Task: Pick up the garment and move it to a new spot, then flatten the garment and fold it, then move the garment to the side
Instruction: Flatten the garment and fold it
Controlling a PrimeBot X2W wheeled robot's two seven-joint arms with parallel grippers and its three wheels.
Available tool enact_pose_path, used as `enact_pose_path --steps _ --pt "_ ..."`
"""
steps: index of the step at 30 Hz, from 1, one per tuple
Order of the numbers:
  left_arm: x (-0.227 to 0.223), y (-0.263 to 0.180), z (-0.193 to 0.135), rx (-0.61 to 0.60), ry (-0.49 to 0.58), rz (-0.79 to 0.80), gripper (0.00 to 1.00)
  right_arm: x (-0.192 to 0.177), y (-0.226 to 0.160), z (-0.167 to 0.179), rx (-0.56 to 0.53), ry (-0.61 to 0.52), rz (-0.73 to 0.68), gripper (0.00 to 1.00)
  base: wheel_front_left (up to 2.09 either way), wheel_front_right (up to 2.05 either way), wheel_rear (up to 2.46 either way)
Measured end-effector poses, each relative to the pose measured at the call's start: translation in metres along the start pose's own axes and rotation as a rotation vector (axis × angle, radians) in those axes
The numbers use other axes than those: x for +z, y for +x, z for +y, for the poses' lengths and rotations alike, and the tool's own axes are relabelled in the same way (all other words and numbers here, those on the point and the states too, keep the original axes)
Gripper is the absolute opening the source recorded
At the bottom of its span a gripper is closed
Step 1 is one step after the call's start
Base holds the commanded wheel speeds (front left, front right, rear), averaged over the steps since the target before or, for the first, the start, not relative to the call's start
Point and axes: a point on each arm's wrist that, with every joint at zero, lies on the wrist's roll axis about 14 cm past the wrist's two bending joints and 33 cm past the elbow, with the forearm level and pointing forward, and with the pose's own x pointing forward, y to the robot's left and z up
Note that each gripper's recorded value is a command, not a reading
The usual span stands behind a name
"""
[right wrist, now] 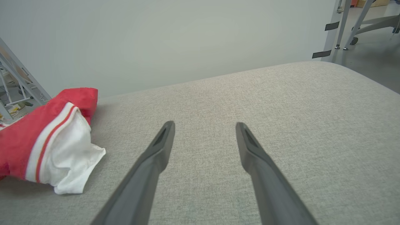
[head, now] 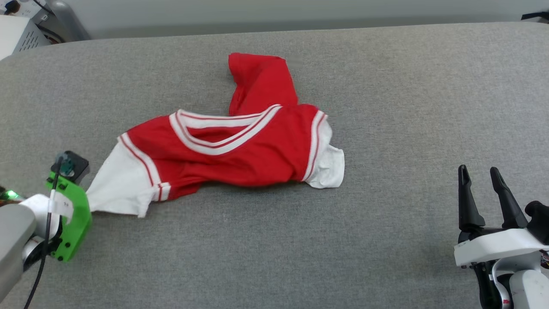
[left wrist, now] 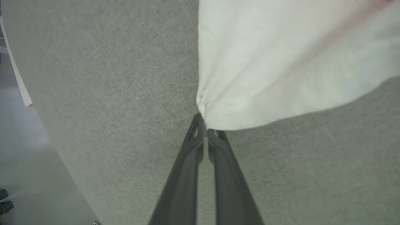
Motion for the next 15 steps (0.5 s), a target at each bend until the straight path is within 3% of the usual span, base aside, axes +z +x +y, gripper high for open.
enact_pose_path --steps 4,9,10,11,15 --pt "-0.034 0.002 0.01 0.032 -0.069 0.082 0.0 -0.001 0.001 -0.001 0.003 -0.008 0.004 1.0 0.0 0.0 0.0" --pt "-0.041 0.007 0.009 0.039 -0.142 0.087 0.0 0.0 0.001 0.001 0.012 -0.012 0.004 1.0 0.0 0.0 0.0" --pt "-0.038 0.007 0.01 0.045 -0.146 0.059 0.83 0.001 0.001 0.002 0.015 -0.013 0.001 1.0 0.0 0.0 0.0" --pt "-0.035 0.007 0.009 0.05 -0.151 0.023 1.0 0.004 0.002 0.002 0.018 -0.015 -0.006 1.0 0.0 0.0 0.0" --pt "-0.019 0.003 0.011 0.092 -0.13 -0.107 1.0 0.014 0.0 0.004 0.034 -0.035 -0.032 1.0 0.0 0.0 0.0"
